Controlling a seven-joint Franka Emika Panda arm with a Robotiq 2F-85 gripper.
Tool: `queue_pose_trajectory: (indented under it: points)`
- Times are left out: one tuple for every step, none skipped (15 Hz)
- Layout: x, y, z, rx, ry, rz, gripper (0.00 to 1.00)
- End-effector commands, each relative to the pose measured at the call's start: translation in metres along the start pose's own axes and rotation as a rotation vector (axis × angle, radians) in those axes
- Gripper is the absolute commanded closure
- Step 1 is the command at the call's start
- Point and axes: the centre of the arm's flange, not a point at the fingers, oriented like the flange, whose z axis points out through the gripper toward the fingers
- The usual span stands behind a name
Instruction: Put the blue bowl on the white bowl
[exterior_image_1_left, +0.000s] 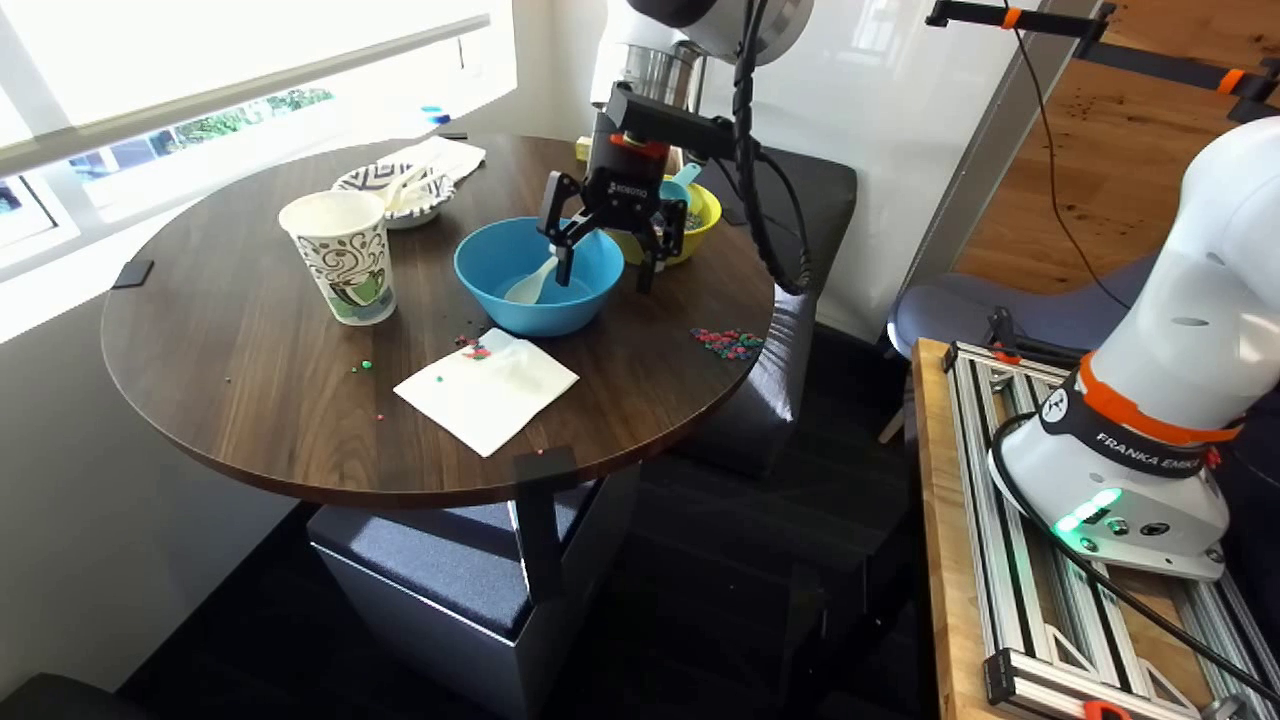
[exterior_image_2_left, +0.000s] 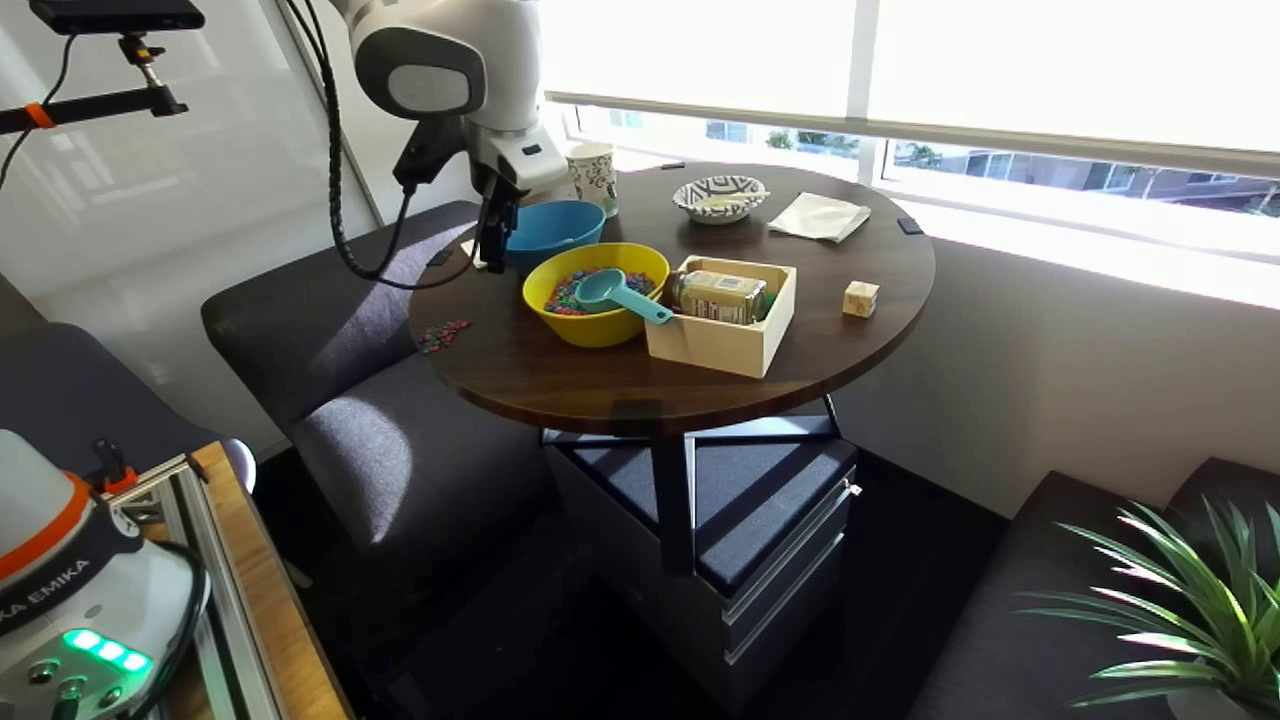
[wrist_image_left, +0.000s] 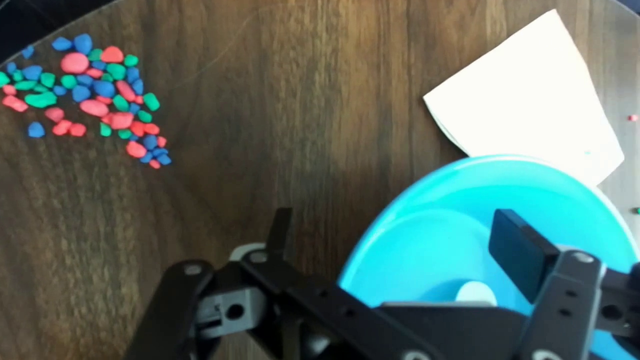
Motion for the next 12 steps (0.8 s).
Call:
queue_pose_trajectory:
  points:
    - [0.005, -0.004, -0.005, 0.059, 0.061, 0.015, 0.02]
    - [0.008, -0.003, -0.004, 0.049, 0.090, 0.017, 0.04]
    - [0.010, -0.001, -0.002, 0.042, 0.116, 0.022, 0.04]
    - [0.011, 0.001, -0.001, 0.038, 0.137, 0.027, 0.11]
    - [0.013, 0.004, 0.000, 0.038, 0.150, 0.034, 0.12]
    - [0.015, 0.006, 0.002, 0.039, 0.159, 0.041, 0.28]
    - [0.016, 0.008, 0.004, 0.040, 0.167, 0.047, 0.32]
    - [0.017, 0.009, 0.006, 0.040, 0.169, 0.051, 0.37]
    - [0.017, 0.010, 0.008, 0.039, 0.172, 0.054, 0.45]
    - [0.018, 0.011, 0.009, 0.035, 0.174, 0.057, 0.54]
    - [0.019, 0.012, 0.009, 0.035, 0.176, 0.059, 0.61]
    - [0.019, 0.012, 0.008, 0.036, 0.180, 0.062, 0.69]
